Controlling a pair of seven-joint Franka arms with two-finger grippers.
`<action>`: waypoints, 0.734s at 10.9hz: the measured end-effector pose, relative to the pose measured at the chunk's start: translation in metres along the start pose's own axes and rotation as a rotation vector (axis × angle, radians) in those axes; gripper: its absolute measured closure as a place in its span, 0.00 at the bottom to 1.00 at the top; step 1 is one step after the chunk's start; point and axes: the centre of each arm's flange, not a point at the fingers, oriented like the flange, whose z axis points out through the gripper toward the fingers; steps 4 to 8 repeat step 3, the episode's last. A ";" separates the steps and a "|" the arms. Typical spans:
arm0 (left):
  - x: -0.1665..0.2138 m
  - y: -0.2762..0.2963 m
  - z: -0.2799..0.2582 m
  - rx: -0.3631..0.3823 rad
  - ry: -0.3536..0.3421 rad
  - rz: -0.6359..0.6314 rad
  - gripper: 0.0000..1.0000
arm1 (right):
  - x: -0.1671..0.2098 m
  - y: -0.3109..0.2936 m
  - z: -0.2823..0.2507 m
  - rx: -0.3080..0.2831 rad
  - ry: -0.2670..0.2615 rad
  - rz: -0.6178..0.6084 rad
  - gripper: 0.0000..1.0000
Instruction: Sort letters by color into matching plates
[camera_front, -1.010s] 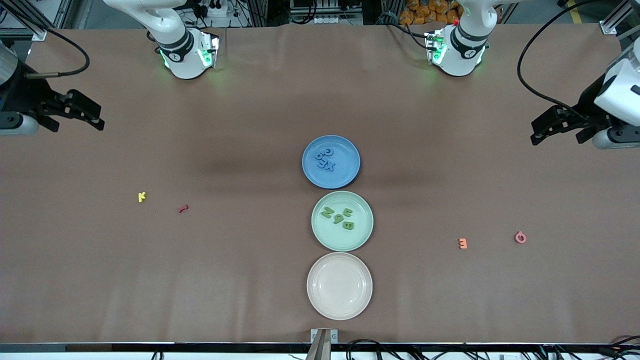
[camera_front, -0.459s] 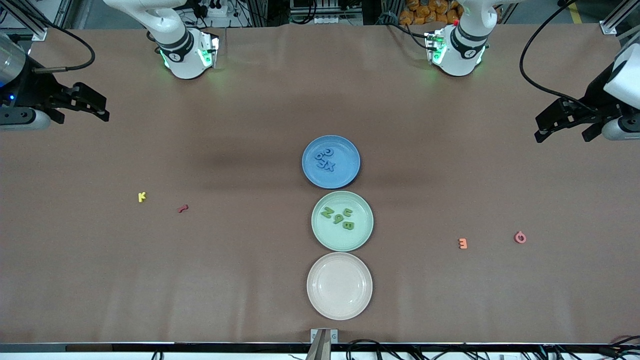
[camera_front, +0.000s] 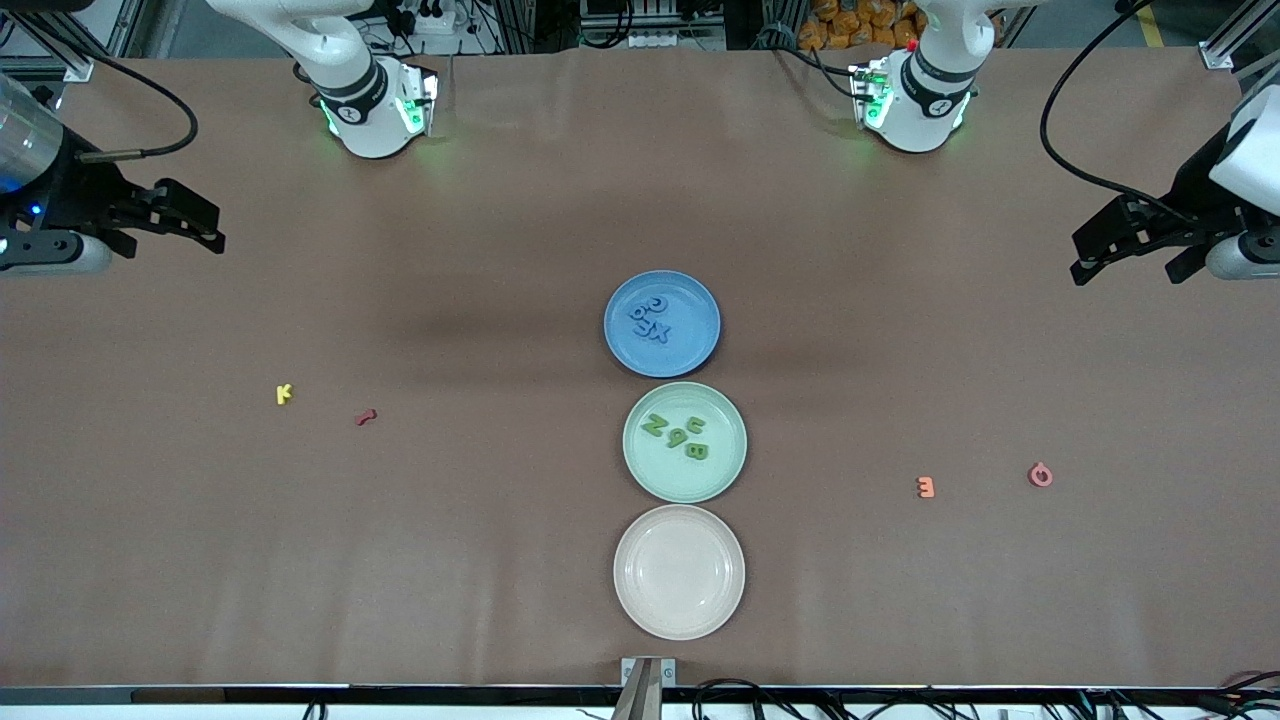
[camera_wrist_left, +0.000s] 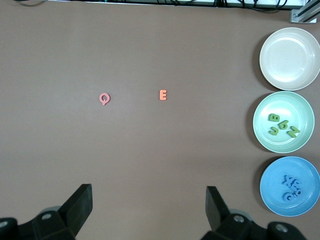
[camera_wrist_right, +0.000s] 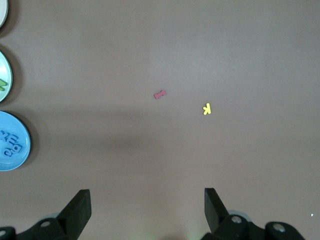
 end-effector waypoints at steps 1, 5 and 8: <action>0.000 0.000 0.000 0.000 0.000 0.000 0.00 | 0.002 0.001 0.001 0.000 0.003 0.001 0.00; 0.000 0.000 0.000 0.000 0.000 0.005 0.00 | 0.005 0.001 0.004 0.000 0.002 0.003 0.00; 0.000 0.000 0.000 0.000 0.000 0.005 0.00 | 0.005 0.001 0.004 0.000 0.002 0.003 0.00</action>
